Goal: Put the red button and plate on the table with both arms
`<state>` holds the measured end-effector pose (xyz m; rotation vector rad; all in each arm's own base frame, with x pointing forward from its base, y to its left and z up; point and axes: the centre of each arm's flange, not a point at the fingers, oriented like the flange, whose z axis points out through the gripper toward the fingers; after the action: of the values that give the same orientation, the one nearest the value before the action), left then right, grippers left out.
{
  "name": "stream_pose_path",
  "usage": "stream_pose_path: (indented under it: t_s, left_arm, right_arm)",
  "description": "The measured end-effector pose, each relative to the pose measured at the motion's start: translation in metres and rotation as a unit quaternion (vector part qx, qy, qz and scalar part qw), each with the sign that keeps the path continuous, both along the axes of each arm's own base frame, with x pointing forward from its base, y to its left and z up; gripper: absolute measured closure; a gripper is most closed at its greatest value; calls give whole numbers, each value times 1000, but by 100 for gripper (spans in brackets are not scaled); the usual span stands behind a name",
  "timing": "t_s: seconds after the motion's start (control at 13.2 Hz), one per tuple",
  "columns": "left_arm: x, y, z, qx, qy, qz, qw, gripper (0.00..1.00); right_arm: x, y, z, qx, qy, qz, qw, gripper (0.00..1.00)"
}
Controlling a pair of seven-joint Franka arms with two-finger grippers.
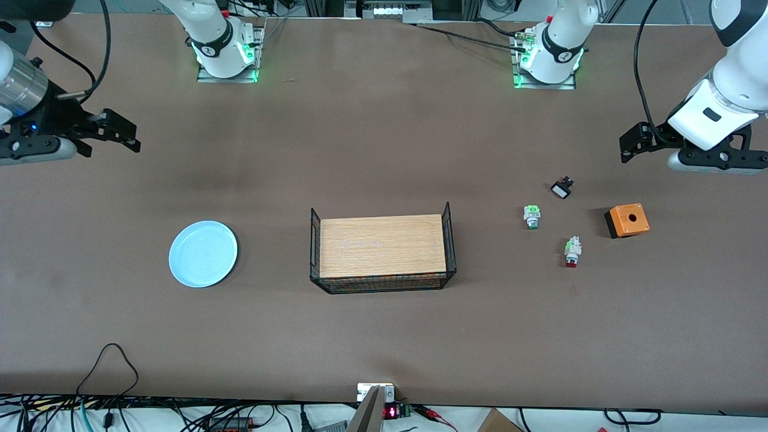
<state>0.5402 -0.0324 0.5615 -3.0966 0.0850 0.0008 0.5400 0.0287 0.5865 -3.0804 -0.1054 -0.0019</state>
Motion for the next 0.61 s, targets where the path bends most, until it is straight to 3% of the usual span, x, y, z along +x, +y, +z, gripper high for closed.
stream_pose_path:
  t_s: [0.61]
  left_arm:
    - [0, -1, 0, 0, 0, -1, 1000, 0]
  right_arm:
    - [-8, -1, 9, -13, 2, -21, 1000, 0]
